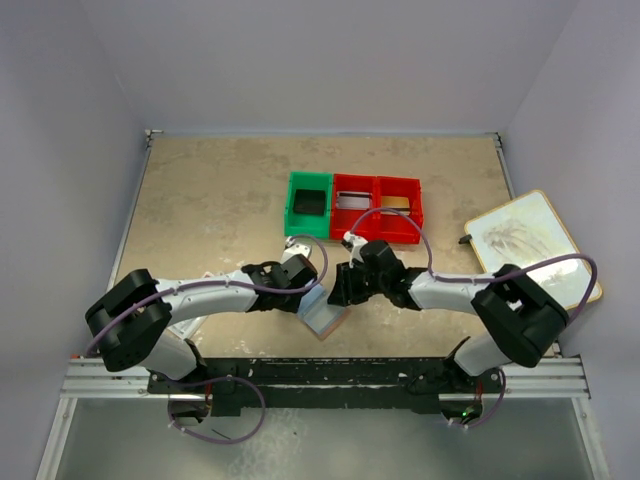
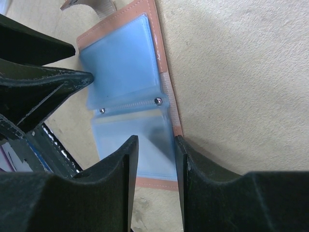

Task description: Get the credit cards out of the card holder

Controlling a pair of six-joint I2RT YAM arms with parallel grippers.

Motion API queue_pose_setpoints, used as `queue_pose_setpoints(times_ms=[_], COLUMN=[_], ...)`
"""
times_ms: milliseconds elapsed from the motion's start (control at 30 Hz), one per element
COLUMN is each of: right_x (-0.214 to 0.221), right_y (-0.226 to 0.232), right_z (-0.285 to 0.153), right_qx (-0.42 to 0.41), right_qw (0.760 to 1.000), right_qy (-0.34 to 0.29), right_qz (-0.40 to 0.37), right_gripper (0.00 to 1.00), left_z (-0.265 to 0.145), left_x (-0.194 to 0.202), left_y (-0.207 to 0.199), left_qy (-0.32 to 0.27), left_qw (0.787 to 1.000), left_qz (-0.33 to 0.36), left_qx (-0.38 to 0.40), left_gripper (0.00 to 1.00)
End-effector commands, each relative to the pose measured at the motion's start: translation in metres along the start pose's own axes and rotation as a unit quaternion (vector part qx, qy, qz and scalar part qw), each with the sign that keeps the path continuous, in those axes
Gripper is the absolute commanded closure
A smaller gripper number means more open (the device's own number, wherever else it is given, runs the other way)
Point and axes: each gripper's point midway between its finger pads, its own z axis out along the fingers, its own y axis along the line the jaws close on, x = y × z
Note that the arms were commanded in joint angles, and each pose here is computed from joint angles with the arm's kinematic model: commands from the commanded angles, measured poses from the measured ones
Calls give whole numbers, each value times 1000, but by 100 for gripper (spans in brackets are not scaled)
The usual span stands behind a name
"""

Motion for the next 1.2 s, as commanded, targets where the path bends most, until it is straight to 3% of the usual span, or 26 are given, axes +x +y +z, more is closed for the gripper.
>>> queue_pose_setpoints(times_ms=[0,533,733,1167], right_x=[-21,-26,-22,-26], right_y=[16,27,6,23], right_z=[-4,-10,-3,-3], right_qx=[-12,-29,24,-15], right_qw=[999,999,999,999], right_qy=[-28,-34,-26,-34], right_qz=[-19,-27,-15,-20], right_gripper=[61,61,59,61], left_z=[-4,-5,-7,-8], left_x=[-11,-12,-12,-12], left_y=[-4,-5,-5,-6], left_qy=[-14,-16,-17,-19], left_qw=[1000,1000,1000,1000], left_qz=[-3,-2,-1,0], left_qx=[-2,-3,-3,-3], left_gripper=[63,63,63,64])
